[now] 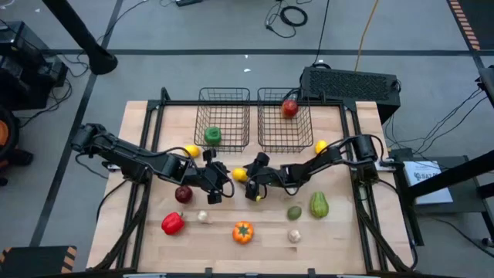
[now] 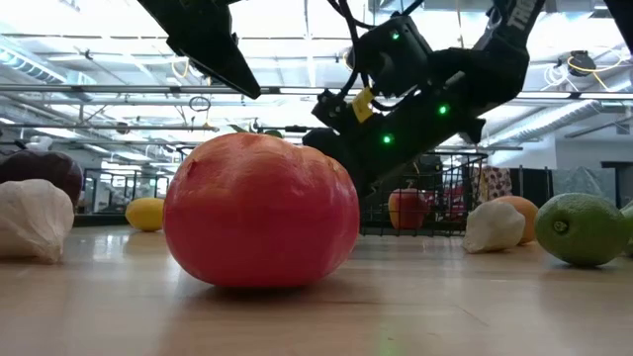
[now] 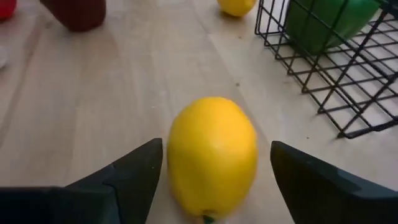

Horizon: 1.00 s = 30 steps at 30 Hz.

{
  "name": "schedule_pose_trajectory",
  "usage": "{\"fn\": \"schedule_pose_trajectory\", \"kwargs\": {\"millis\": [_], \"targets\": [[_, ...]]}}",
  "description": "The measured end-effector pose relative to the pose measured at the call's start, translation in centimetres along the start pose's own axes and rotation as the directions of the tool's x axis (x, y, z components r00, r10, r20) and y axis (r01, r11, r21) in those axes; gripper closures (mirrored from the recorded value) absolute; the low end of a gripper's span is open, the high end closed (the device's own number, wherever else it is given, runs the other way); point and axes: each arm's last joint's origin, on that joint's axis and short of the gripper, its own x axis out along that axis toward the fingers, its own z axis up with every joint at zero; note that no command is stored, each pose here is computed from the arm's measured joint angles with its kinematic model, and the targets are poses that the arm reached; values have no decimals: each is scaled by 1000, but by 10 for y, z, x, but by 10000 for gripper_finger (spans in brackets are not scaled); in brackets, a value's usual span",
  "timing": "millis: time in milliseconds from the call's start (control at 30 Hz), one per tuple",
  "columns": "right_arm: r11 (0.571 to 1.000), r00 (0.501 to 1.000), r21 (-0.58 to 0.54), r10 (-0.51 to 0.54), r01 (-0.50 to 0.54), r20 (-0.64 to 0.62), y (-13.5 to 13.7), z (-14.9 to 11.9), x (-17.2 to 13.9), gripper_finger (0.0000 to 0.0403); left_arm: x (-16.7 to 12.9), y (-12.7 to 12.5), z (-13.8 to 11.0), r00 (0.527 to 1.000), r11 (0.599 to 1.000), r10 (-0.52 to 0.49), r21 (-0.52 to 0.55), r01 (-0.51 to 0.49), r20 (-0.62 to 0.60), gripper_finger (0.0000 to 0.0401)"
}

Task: Sort produce into baskets
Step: Put the yellow lemon into the right wire basket

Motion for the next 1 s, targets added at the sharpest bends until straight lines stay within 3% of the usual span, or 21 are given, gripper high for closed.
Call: {"fn": "schedule_pose_trajectory", "kwargs": {"millis": [233, 500, 633, 767, 867, 1000], "targets": [[1000, 1000, 20, 24, -24, 2, -5, -10, 12, 165, 0, 0, 0, 1000, 1000, 0, -3, 0, 1, 269], [999, 999, -30, 45, -45, -6, -3, -7, 8, 181, 0, 0, 0, 1000, 1000, 1, 0, -1, -2, 269], [986, 986, -39, 163, -164, -25, 1, 11, -8, 178, 0, 0, -1, 1000, 1000, 2, 1, -2, -6, 269], [943, 944, -33, 331, -331, -10, 3, 42, -36, 177, 0, 0, -1, 1000, 1000, 2, 0, -2, -6, 269], [914, 920, -135, 390, -382, 42, 1, 65, -58, 177, 0, 0, 0, 1000, 1000, 7, -4, -7, 6, 269], [879, 928, -353, 366, -321, 66, -2, 84, -86, 177, 0, 1, 2, 999, 1000, 25, -14, -25, 22, 269]]}}
